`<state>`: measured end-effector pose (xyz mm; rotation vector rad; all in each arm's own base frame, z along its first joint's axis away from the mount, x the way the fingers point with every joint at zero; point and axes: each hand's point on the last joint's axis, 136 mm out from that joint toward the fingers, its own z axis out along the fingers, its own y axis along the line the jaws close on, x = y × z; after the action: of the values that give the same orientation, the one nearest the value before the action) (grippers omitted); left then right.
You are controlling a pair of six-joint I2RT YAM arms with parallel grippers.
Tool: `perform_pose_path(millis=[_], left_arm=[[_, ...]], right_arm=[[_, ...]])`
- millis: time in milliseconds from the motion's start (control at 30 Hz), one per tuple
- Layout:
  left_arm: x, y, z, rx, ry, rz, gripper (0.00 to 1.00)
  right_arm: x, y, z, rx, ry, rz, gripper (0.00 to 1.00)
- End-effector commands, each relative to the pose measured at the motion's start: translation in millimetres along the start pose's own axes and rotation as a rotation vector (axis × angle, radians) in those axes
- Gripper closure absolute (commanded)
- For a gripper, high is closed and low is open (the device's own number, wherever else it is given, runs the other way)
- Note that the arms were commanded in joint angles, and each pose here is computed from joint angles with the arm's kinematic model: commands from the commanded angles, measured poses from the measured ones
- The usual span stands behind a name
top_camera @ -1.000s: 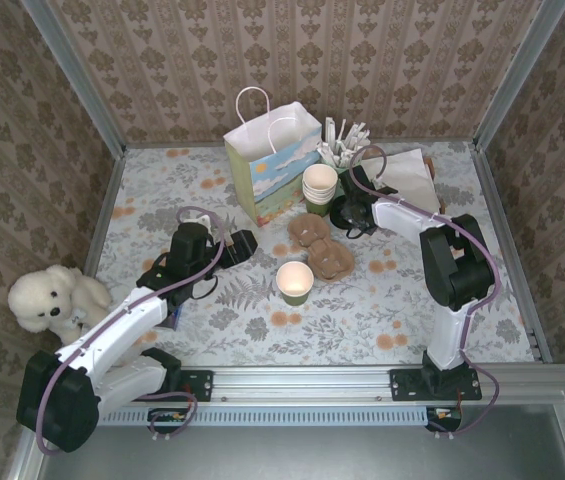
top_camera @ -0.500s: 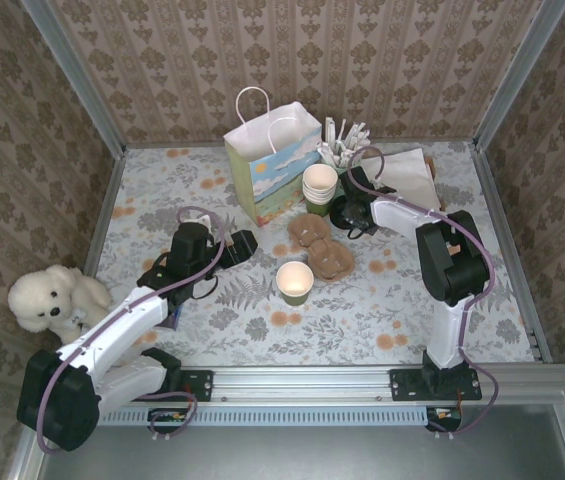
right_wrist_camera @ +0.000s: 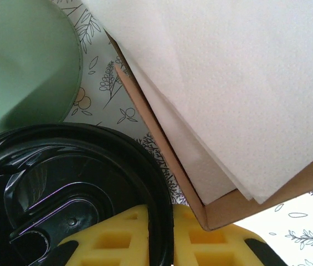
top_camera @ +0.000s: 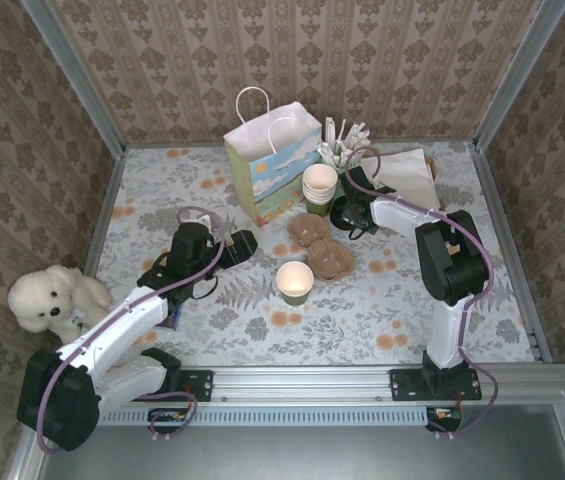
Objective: Pack the takeout coffee
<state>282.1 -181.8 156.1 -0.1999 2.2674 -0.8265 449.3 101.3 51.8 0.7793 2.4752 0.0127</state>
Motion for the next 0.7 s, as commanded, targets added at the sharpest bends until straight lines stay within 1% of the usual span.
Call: perform_pose_path(millis=[0, 67, 300, 500, 667], left_arm=[[-4.5, -0.7, -2.1, 0.007, -0.017, -0.014, 0.0], [-3.9, -0.8, -1.8, 0.009, -0.016, -0.017, 0.0], [-4.6, -2.0, -1.9, 0.014, -0.017, -0.015, 0.0], [-4.6, -1.8, -1.5, 0.013, -0.015, -0.012, 0.0], [-5.0, -3.0, -0.2, 0.015, -0.011, -0.008, 0.0]], right_arm=[[-19.6, 0.5, -15.8, -0.005, -0.062, -0.016, 0.84], [-19.5, 0.0, -17.4, -0.005, -0.064, -0.024, 0.86], [-21.8, 0.0, -20.9, -0.014, -0.074, -0.026, 0.86], [-24.3, 1.5, -25.8, -0.043, -0.101, -0.027, 0.9], [-23.3, 2.8, -28.8, -0.081, -0.135, -0.045, 0.88]])
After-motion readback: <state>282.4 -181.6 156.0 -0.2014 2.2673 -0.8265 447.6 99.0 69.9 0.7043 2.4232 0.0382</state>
